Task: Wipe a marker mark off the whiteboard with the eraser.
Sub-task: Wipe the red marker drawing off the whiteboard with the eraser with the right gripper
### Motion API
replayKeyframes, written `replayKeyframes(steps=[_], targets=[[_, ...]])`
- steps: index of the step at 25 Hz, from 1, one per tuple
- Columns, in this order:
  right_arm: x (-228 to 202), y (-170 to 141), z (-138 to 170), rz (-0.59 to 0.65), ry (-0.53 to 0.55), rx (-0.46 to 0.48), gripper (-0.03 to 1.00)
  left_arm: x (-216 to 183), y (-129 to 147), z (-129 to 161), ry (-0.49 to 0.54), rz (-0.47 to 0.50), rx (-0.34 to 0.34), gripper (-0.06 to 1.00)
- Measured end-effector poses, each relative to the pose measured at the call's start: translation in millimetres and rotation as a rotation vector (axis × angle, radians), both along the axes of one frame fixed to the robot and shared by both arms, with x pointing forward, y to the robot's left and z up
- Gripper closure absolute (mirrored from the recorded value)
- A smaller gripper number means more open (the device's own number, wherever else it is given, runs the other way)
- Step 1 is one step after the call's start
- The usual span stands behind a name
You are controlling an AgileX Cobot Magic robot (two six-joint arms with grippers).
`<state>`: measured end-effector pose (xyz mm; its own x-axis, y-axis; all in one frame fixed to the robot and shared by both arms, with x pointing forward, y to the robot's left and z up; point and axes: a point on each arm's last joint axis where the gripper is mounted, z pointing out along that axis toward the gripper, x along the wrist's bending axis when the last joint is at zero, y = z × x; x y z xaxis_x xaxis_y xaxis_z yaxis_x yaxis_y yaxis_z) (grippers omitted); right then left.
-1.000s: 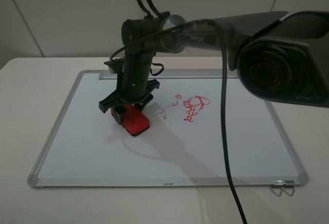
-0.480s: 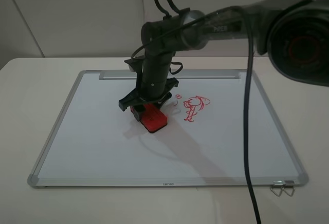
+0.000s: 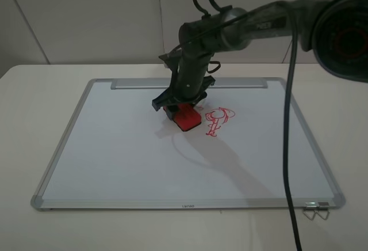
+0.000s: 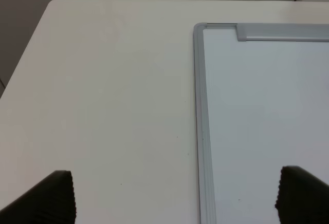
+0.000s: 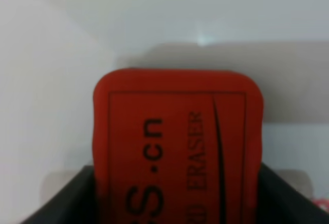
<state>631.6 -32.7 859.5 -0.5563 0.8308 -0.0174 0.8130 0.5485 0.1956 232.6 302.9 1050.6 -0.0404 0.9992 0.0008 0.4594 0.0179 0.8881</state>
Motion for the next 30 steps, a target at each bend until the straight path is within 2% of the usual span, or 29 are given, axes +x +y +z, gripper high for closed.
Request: replayKeyframes(steps=[6,12,24,30], targets=[[26,-25,-2,-0.019,-0.12,-0.008,0.47,0,0,0,0.0,0.0,0.0,0.17],[36,-30,-1,0.012,-0.209,-0.011,0.47,0,0,0,0.0,0.0,0.0,0.17],[35,-29,-2,0.012,-0.197,0.001,0.47,0,0,0,0.0,0.0,0.0,0.17],[30,-29,-4,0.076,-0.117,0.035,0.47,0,0,0,0.0,0.0,0.0,0.17]])
